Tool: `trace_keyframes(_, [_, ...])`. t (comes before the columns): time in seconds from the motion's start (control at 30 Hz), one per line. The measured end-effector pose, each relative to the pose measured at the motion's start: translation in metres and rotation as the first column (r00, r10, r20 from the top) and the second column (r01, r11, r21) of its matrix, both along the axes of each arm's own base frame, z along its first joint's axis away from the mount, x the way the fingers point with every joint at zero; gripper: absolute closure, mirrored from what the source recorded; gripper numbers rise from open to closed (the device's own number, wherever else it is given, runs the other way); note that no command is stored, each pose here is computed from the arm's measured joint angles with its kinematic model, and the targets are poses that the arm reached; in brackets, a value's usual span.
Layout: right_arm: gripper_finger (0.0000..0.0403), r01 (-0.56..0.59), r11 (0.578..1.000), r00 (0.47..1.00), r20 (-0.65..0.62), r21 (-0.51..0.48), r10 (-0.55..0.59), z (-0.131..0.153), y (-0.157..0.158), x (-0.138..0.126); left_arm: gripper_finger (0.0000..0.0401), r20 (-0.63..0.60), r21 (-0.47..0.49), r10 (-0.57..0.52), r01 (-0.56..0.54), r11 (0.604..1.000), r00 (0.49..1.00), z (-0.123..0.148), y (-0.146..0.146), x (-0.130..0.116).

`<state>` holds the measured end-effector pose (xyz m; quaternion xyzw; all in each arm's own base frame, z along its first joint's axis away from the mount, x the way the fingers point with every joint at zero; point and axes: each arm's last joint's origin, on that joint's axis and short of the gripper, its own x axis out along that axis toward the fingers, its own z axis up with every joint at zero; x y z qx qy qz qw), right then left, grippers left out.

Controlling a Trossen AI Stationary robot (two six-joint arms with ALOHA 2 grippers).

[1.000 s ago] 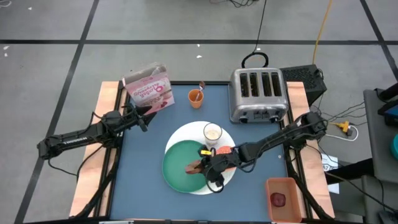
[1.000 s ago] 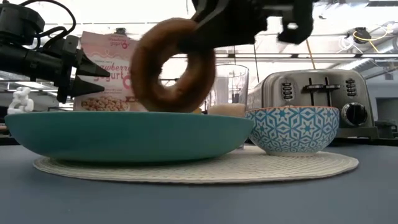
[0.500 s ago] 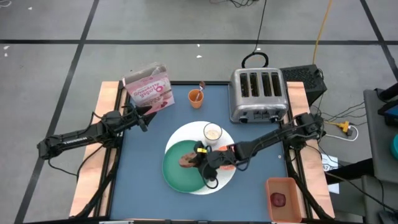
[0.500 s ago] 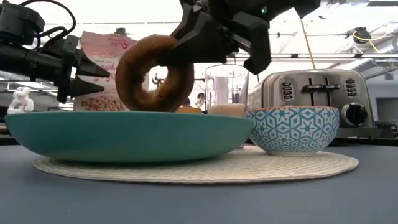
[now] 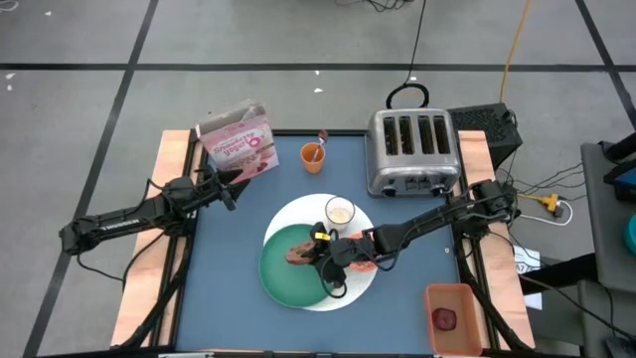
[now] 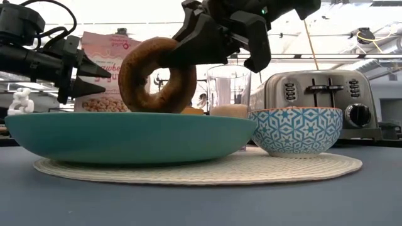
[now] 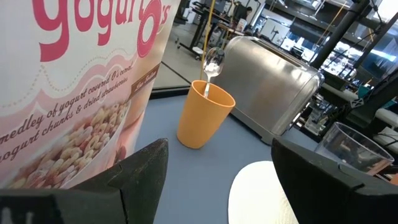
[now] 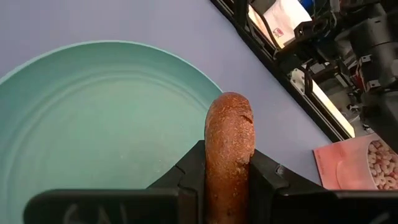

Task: Arrange a breakfast setting
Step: Put the bagel from the toaster on the green plate

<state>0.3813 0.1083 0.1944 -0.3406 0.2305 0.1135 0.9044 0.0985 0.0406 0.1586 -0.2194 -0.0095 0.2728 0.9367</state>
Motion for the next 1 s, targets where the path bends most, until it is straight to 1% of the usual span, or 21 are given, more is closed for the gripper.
trace_keyframes(0.07, [0.0339,0.006,1.000,1.000,-0.001,0.009,-0.006,0.000,0.000,0.000,0.0114,0.001,-0.001,0.000,0.000,1.000,1.000,0.000,0.000,0.000])
trace_keyframes(0.2, [0.0339,0.042,0.997,0.999,-0.005,0.072,-0.041,-0.002,0.000,0.001,0.0114,0.002,-0.004,0.000,0.000,1.000,1.000,0.000,0.000,0.000])
trace_keyframes(0.27, [0.0339,0.042,0.996,0.999,0.010,0.080,-0.043,-0.004,0.001,0.003,0.0114,0.003,-0.004,0.000,0.000,1.000,1.000,0.000,0.000,0.000])
trace_keyframes(0.4, [0.0339,0.029,0.997,0.999,0.043,0.071,-0.032,-0.016,0.003,0.011,0.0114,0.005,-0.006,0.001,-0.001,1.000,1.000,0.000,0.000,0.000])
trace_keyframes(0.53, [0.0339,-0.002,1.000,1.000,0.010,-0.003,0.002,-0.033,0.004,0.014,0.0114,0.008,-0.011,0.001,-0.001,1.000,1.000,0.000,0.000,0.000])
trace_keyframes(0.63, [0.0339,-0.007,1.000,1.000,0.017,-0.012,0.007,-0.034,0.004,0.014,0.0114,0.008,-0.012,0.001,-0.001,1.000,1.000,0.000,0.000,0.000])
trace_keyframes(0.7, [0.0339,0.004,1.000,1.000,0.022,0.010,-0.004,-0.032,0.004,0.015,0.0114,0.008,-0.011,0.001,-0.001,1.000,1.000,0.000,0.000,0.000])
trace_keyframes(0.87, [0.0339,0.060,0.994,0.998,-0.017,0.094,-0.059,-0.035,0.003,0.013,0.0114,0.009,-0.013,0.001,-0.001,1.000,1.000,0.000,0.000,0.000])
trace_keyframes(1.0, [0.0339,0.095,0.987,0.995,-0.051,0.132,-0.089,-0.037,0.002,0.012,0.0114,0.010,-0.016,0.002,-0.002,1.000,1.000,0.000,0.000,0.000])
